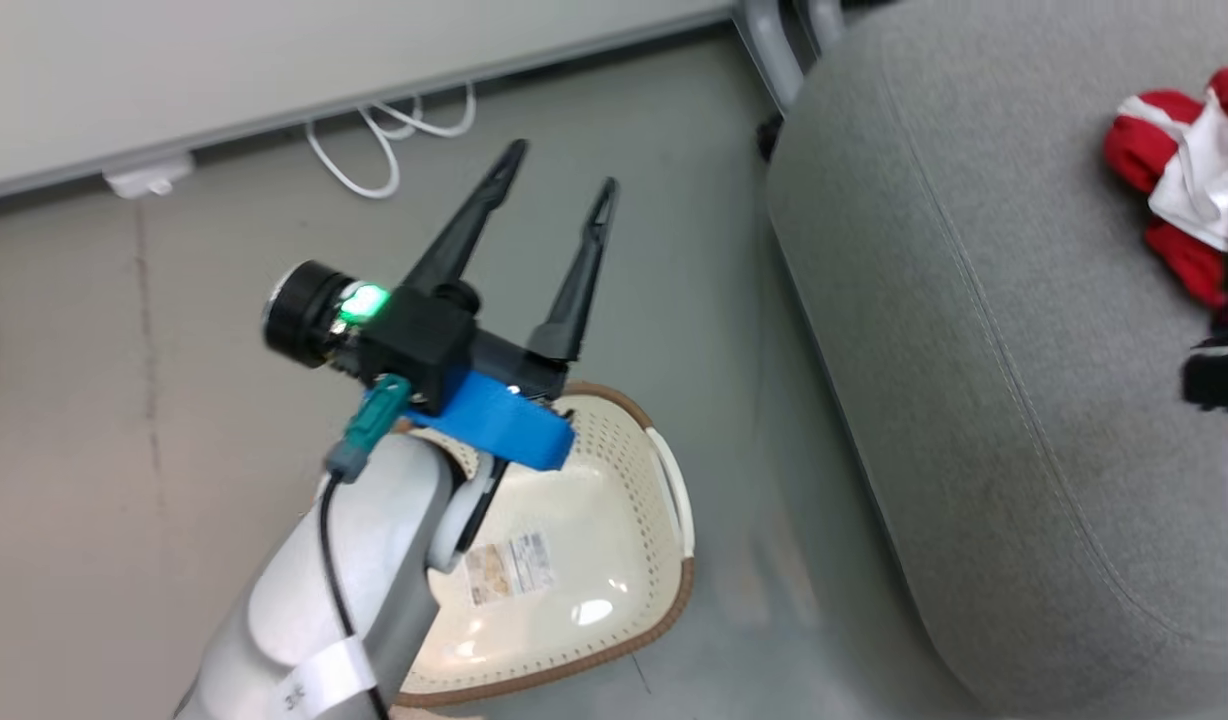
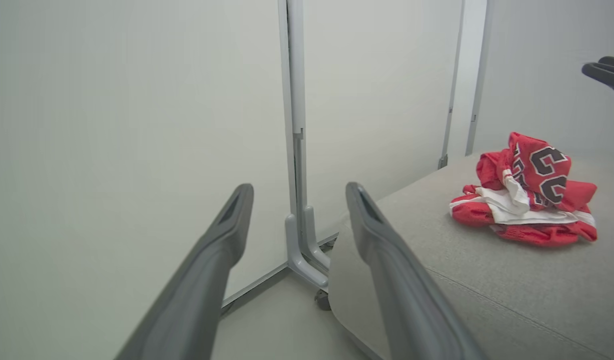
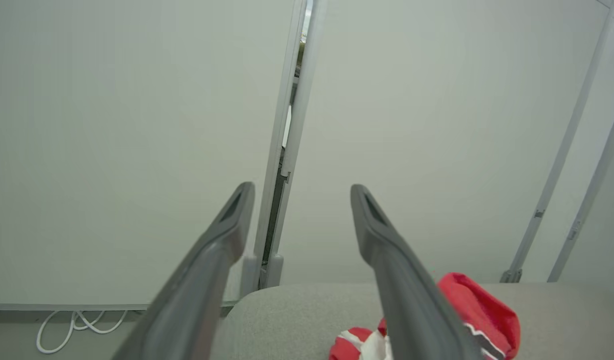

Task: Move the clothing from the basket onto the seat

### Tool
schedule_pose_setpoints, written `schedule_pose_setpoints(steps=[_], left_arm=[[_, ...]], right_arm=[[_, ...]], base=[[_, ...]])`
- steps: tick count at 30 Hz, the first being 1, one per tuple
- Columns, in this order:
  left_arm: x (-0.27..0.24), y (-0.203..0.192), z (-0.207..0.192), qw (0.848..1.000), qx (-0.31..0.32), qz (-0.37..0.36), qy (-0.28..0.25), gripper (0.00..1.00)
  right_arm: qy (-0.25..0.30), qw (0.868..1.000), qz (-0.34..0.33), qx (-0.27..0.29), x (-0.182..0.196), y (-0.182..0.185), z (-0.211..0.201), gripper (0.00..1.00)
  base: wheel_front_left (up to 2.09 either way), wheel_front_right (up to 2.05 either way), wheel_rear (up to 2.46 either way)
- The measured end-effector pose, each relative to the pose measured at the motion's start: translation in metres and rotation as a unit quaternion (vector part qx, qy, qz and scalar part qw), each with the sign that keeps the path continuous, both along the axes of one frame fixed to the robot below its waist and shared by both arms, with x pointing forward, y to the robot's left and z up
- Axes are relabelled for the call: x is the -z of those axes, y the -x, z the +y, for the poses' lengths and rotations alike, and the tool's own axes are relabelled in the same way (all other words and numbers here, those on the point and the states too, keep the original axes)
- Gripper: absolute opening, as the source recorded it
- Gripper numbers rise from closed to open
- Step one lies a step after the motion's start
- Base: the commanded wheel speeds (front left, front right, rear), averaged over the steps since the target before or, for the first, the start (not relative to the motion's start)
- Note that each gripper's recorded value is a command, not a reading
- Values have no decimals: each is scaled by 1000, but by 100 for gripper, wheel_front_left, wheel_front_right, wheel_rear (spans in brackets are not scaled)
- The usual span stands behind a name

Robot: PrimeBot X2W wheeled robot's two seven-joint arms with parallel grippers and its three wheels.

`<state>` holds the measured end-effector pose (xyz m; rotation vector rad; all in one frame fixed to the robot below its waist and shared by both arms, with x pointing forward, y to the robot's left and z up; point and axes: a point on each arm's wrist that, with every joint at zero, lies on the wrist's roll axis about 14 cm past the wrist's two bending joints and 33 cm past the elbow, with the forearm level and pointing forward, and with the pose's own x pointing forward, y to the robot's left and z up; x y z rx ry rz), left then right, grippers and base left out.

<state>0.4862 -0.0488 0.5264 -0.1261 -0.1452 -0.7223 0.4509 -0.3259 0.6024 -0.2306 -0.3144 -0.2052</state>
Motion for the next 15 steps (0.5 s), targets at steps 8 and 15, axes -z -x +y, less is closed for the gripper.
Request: schedule_pose_setpoints(steps=[8,15], left_arm=[[-21,12,74,993,-113,-17,1,100],[-26,32,131,980,-196,-17,1,100]], right_arm=[[-28,995,-3,-94,-1,-7,70,100],[-59,989,10,-137,10,-1,107,100]], base=[[0,0,0],[0,0,0]])
